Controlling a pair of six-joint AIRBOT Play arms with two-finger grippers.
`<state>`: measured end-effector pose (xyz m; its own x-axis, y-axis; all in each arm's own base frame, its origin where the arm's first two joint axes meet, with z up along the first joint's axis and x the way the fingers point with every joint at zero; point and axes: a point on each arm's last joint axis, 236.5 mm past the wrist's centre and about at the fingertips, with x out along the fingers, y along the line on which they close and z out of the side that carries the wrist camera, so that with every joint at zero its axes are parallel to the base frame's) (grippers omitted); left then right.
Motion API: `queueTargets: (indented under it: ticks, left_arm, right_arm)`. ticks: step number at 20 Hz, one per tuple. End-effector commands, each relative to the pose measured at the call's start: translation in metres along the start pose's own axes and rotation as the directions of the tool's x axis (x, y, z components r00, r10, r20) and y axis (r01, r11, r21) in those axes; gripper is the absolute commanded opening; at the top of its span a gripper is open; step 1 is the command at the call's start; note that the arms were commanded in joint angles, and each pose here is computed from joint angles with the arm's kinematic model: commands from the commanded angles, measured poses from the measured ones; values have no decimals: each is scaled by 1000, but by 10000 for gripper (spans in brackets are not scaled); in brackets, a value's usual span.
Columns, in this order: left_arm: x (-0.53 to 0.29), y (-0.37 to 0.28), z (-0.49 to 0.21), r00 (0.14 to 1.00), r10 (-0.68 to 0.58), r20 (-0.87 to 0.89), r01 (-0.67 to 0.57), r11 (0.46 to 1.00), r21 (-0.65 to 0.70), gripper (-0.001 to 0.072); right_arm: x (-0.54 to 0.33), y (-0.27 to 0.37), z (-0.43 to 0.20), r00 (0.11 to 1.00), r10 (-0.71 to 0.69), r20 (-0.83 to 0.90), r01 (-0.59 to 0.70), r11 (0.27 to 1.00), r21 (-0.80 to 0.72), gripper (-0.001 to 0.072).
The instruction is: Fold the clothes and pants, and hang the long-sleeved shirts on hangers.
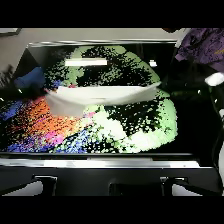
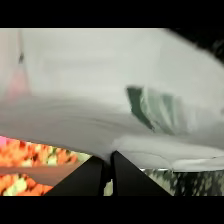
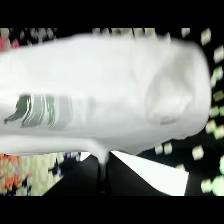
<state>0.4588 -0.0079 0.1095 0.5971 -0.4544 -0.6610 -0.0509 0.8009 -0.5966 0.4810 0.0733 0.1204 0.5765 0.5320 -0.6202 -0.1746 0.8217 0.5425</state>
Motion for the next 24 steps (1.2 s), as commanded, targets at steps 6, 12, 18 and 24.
queueTargets:
  ticks: [6, 12, 18, 24]
  left_arm:
    - [-279, -183, 116, 773, -44, 633, -217, 919, 329, 14]
    - [-407, -215, 24, 575, -12, 818, -356, 897, 263, 14]
    - [-421, -199, -4, 547, 55, 835, -375, 908, 185, 14]
    - [-199, -91, 24, 904, 165, 393, -274, 932, 239, 14]
  right_arm:
    - [-273, 196, 145, 777, 56, 627, 247, 889, -386, 22]
    - [-427, 242, 68, 586, -9, 810, 477, 811, -337, 23]
    - [-412, 230, 64, 623, -43, 781, 440, 845, -304, 23]
    - [-207, 101, 61, 926, -251, 280, 310, 932, -189, 23]
